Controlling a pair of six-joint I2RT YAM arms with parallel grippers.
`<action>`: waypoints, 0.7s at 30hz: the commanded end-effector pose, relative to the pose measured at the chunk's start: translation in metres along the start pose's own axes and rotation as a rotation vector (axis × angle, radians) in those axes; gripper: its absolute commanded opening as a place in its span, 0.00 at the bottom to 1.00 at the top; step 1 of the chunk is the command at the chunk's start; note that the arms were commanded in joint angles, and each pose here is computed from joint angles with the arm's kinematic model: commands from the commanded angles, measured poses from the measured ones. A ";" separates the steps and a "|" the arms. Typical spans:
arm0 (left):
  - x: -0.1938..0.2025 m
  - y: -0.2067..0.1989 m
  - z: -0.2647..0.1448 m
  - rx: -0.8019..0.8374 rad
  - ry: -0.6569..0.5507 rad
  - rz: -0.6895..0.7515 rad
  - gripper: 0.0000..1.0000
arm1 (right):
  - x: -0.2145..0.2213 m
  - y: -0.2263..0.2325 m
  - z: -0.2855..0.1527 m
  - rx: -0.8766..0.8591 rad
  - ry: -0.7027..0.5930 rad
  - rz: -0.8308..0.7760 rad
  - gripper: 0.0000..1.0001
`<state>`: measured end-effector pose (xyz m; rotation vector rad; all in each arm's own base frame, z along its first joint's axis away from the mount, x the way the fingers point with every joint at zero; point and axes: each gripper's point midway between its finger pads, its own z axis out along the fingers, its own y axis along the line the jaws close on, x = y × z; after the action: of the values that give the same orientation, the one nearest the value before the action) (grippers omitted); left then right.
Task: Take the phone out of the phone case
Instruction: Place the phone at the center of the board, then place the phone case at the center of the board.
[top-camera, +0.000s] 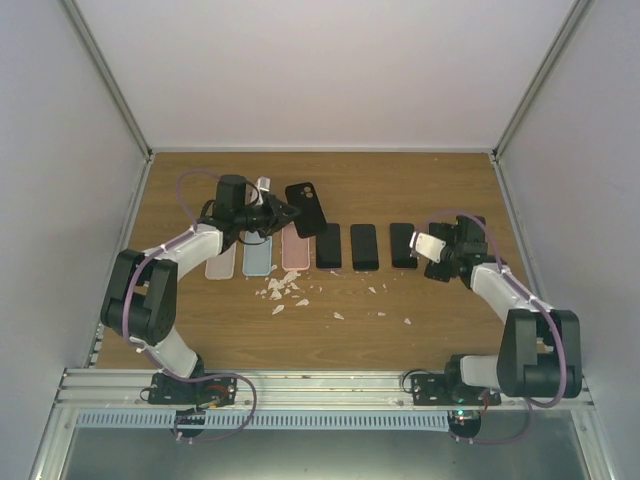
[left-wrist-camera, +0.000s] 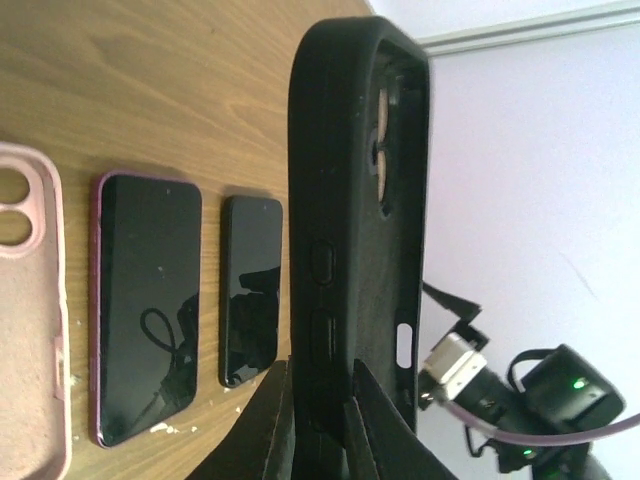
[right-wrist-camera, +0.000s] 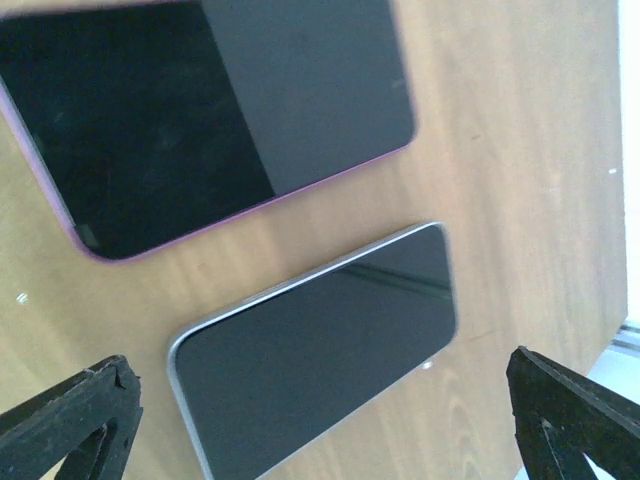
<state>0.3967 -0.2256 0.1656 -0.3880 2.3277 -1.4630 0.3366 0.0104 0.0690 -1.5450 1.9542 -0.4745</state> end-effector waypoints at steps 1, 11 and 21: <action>-0.019 -0.030 -0.016 0.062 -0.031 0.226 0.00 | -0.016 -0.019 -0.013 -0.053 -0.056 0.171 1.00; -0.030 -0.042 -0.066 0.090 0.007 0.529 0.00 | -0.055 -0.065 -0.024 -0.094 -0.199 0.364 1.00; -0.066 0.037 -0.163 -0.114 -0.016 0.666 0.00 | -0.087 -0.082 -0.025 -0.151 -0.309 0.504 0.99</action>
<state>0.4015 -0.0866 0.2136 0.1900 2.2018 -1.0806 0.3929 0.0577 0.1532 -1.1248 2.0495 0.0085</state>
